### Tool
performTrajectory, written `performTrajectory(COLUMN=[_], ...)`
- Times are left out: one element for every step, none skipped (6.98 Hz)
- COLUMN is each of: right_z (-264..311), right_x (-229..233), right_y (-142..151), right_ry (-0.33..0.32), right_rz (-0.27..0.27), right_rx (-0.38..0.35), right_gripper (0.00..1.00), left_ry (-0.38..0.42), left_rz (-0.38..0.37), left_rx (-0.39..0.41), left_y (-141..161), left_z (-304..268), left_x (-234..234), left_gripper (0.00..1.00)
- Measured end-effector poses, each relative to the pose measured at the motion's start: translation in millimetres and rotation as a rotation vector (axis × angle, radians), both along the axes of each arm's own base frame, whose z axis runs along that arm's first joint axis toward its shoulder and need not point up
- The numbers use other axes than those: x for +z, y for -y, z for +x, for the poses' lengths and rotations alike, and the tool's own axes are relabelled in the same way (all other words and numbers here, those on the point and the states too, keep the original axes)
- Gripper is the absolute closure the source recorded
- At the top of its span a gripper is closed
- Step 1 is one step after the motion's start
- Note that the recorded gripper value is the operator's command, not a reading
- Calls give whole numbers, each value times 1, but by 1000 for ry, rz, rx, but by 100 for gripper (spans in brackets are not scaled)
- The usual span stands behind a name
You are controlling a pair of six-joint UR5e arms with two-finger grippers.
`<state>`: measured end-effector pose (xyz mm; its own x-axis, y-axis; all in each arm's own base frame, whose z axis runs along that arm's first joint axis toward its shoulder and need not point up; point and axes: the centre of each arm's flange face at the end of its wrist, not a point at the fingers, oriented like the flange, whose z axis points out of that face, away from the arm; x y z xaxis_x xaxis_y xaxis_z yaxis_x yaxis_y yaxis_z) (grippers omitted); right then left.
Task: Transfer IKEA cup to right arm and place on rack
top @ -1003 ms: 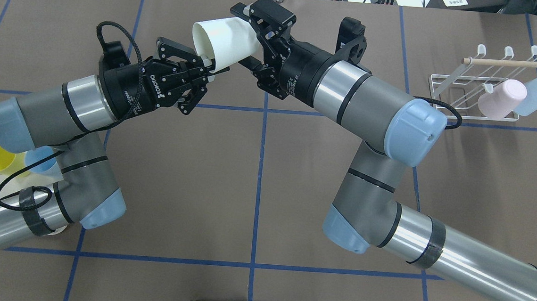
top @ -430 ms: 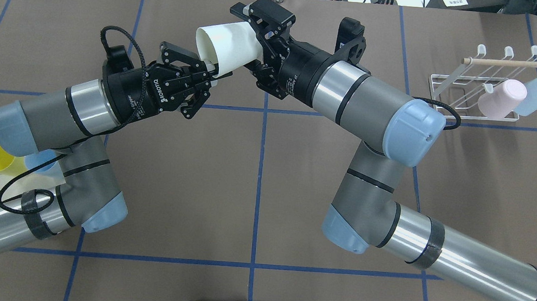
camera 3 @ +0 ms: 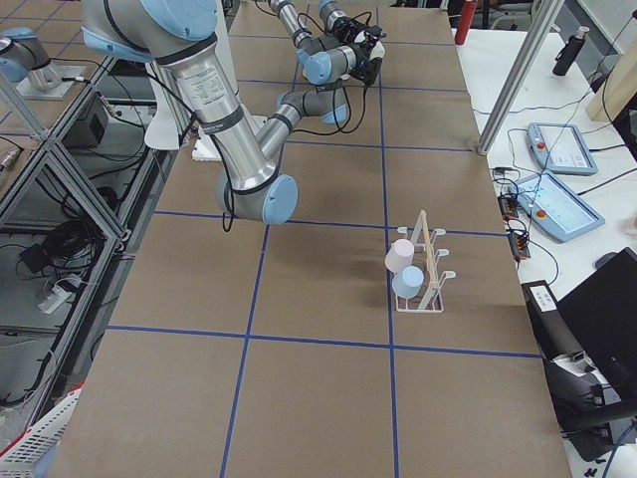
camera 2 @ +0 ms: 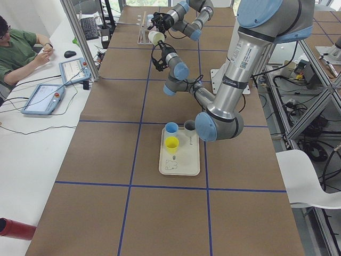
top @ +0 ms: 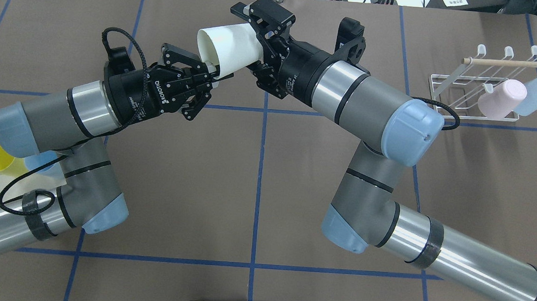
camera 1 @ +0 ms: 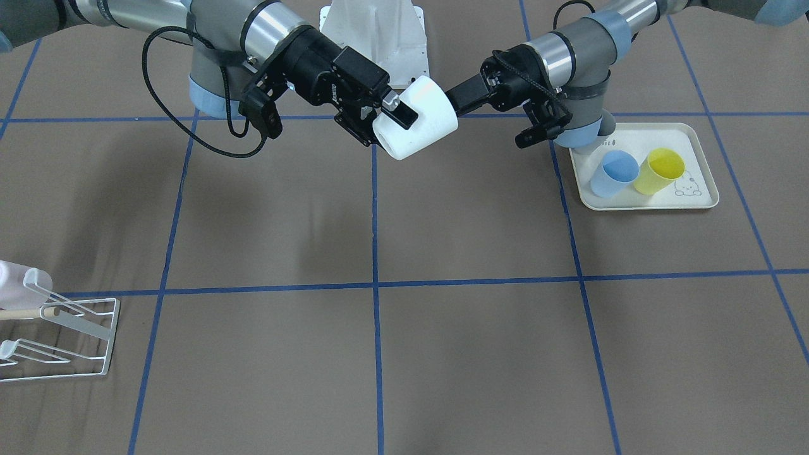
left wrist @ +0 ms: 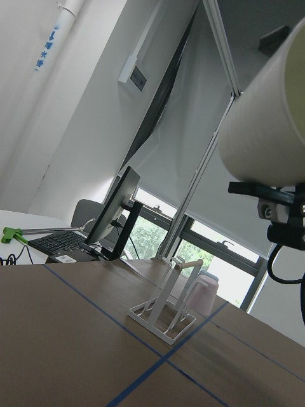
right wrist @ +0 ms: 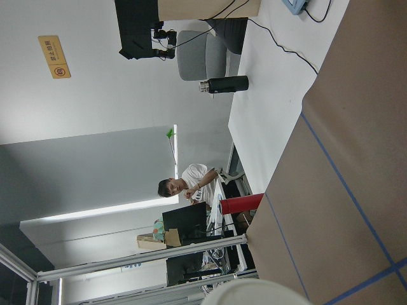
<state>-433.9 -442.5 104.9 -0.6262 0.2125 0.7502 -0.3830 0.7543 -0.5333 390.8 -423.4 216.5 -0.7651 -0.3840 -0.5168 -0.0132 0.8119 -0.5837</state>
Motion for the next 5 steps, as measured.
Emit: performTrajectory(right_z=[-1, -1, -2, 0, 1], right_x=[0, 1, 2, 3, 4], right_y=[0, -1, -1, -2, -1], right_ry=[0, 0, 2, 15, 25], right_rz=[-1, -2, -4, 3, 9], right_rx=[-1, -1, 2, 7, 9], right_gripper=[82, 100, 100, 100, 100], left_ry=[-4, -10, -12, 1, 26], left_rz=[-3, -16, -33, -32, -24], left_rx=[-2, -6, -18, -35, -52], left_y=[0, 0, -2, -4, -5], left_z=[1, 4, 11, 16, 20], left_x=[-2, -5, -8, -6, -3], left_gripper=[86, 1, 0, 0, 0])
